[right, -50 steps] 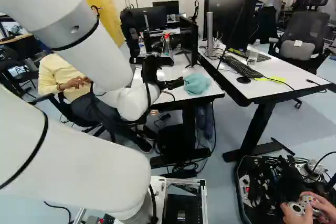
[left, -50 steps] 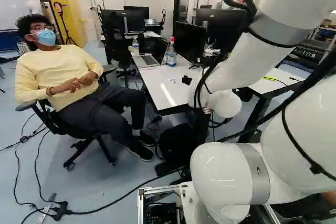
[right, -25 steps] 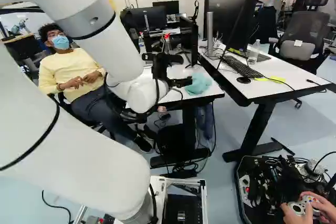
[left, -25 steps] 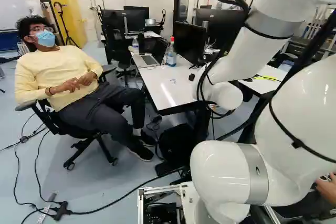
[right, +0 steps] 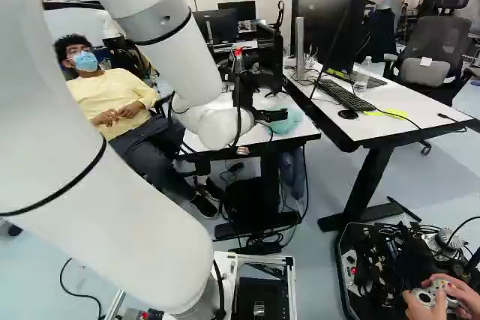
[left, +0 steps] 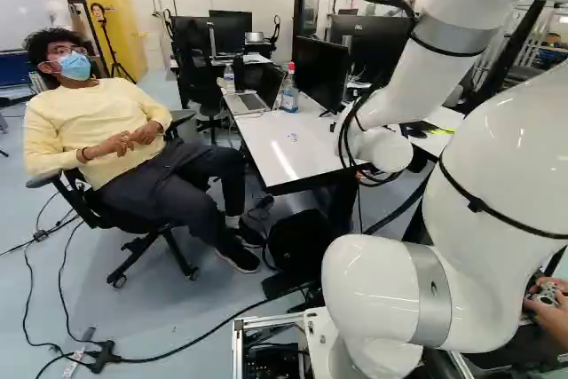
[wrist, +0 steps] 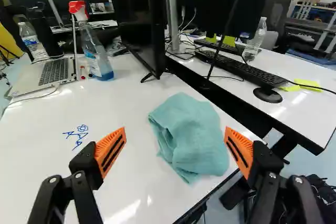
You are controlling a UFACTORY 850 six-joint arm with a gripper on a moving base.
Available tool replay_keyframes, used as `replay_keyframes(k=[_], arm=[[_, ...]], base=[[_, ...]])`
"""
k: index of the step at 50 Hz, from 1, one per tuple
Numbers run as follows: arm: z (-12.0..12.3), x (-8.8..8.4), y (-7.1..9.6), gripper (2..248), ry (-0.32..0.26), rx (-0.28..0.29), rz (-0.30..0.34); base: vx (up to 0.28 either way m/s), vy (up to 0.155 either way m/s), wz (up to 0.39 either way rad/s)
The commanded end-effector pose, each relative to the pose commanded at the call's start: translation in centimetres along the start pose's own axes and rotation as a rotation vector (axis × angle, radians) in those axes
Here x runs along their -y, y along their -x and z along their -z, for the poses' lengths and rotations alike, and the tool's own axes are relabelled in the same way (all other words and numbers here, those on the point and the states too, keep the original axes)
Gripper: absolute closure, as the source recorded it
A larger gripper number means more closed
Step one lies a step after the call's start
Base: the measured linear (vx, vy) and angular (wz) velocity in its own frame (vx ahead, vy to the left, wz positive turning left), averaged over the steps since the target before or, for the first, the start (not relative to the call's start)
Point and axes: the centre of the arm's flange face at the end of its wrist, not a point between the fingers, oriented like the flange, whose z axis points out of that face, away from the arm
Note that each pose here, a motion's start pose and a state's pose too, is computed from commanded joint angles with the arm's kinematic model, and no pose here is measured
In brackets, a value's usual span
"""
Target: Clean the table with the green towel
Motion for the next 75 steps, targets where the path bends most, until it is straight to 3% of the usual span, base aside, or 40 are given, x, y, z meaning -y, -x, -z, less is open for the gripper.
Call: replay_keyframes(k=[27,75], arm=[[-5.0,-1.4,-1.5,3,0.03,0.026,-0.011],[-10.9,-2.5,-1.7,3,0.049,0.189,-0.022]], base=[[0.0,0.0,0.0],[0.0,0.0,0.0]])
